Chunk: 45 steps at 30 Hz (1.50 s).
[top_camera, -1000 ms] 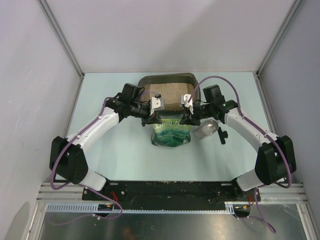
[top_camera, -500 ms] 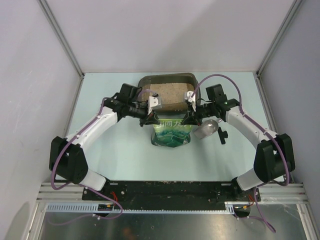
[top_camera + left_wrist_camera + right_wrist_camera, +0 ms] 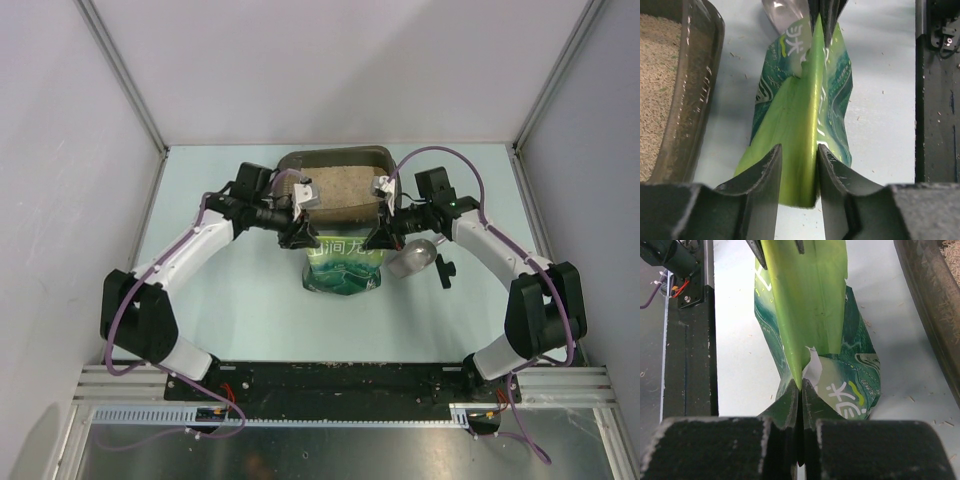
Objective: Fill the litter box with clean litter
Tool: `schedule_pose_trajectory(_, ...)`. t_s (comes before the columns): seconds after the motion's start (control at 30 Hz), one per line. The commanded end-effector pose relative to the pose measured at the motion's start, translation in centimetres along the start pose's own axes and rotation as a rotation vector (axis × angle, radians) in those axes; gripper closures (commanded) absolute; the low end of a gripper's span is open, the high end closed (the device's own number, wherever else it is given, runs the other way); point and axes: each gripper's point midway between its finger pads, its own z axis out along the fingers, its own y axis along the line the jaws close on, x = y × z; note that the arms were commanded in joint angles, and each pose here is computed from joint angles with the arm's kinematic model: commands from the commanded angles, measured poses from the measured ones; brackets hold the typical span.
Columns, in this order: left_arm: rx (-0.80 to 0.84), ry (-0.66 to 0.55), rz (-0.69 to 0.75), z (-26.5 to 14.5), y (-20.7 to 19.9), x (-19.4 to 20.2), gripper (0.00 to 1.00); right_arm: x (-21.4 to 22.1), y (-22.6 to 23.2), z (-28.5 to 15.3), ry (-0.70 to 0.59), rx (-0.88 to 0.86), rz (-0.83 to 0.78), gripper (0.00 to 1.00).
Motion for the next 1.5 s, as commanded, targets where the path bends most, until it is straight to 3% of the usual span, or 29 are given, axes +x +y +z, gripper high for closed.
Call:
schedule_pose_trajectory(0.0, -0.035, -0.041, 0.084, 0.9, 1.2, -3.3, 0.60, -1.9, 0.1, -0.2, -0.029, -0.007, 0.006, 1.00)
schedule_pose_trajectory(0.2, 0.053, -0.038, 0.150, 4.9, 0.2, -4.2, 0.56, -2.1, 0.1, 0.1, -0.034, -0.011, 0.010, 1.00)
schedule_pose_trajectory(0.37, 0.101, -0.038, 0.188, 7.9, -0.6, -5.2, 0.59, -2.4, 0.1, 0.1, -0.039, -0.010, 0.003, 1.00)
schedule_pose_trajectory(0.47, 0.103, -0.042, 0.180, 8.3, -0.3, -5.6, 0.66, -2.3, 0.2, 0.0, -0.033, -0.006, -0.003, 1.00)
schedule_pose_trajectory(0.53, 0.100, -0.044, 0.179, 8.4, -0.2, -5.8, 0.78, -2.2, 0.2, 0.0, -0.027, -0.004, -0.006, 1.00)
schedule_pose_trajectory(0.57, 0.100, -0.047, 0.176, 8.4, -0.2, -5.9, 0.88, -2.1, 0.2, -0.1, -0.025, -0.002, -0.003, 1.00)
schedule_pose_trajectory(0.63, 0.102, -0.046, 0.158, 8.4, -0.3, -5.8, 0.96, -2.1, 0.0, -0.3, -0.024, 0.011, -0.003, 1.00)
schedule_pose_trajectory(0.7, 0.101, -0.045, 0.147, 8.5, -0.3, -5.6, 1.00, -2.5, -0.6, -1.3, -0.027, 0.058, 0.004, 0.89)
schedule_pose_trajectory(0.73, 0.102, -0.045, 0.135, 8.5, -0.4, -5.5, 1.00, -3.0, -1.4, -2.7, -0.043, 0.103, 0.010, 0.71)
schedule_pose_trajectory(0.83, 0.102, -0.049, 0.110, 8.6, -0.5, -5.4, 1.00, -3.2, -3.0, -6.2, -0.051, 0.222, 0.039, 0.52)
schedule_pose_trajectory(0.93, 0.101, -0.058, 0.097, 8.6, -0.7, -5.7, 1.00, -1.5, -4.3, -10.6, -0.033, 0.370, 0.151, 0.48)
schedule_pose_trajectory(1.07, 0.097, -0.062, 0.089, 8.6, -0.7, -5.8, 1.00, 3.4, -5.3, -15.0, 0.008, 0.541, 0.438, 0.47)
schedule_pose_trajectory(1.3, 0.110, -0.056, 0.073, 8.8, -1.1, -5.4, 1.00, 13.9, -7.1, -18.5, 0.180, 0.724, 0.867, 0.48)
schedule_pose_trajectory(1.47, 0.107, -0.052, 0.068, 8.9, -1.0, -5.3, 1.00, 17.7, -7.6, -18.4, 0.211, 0.714, 0.959, 0.49)
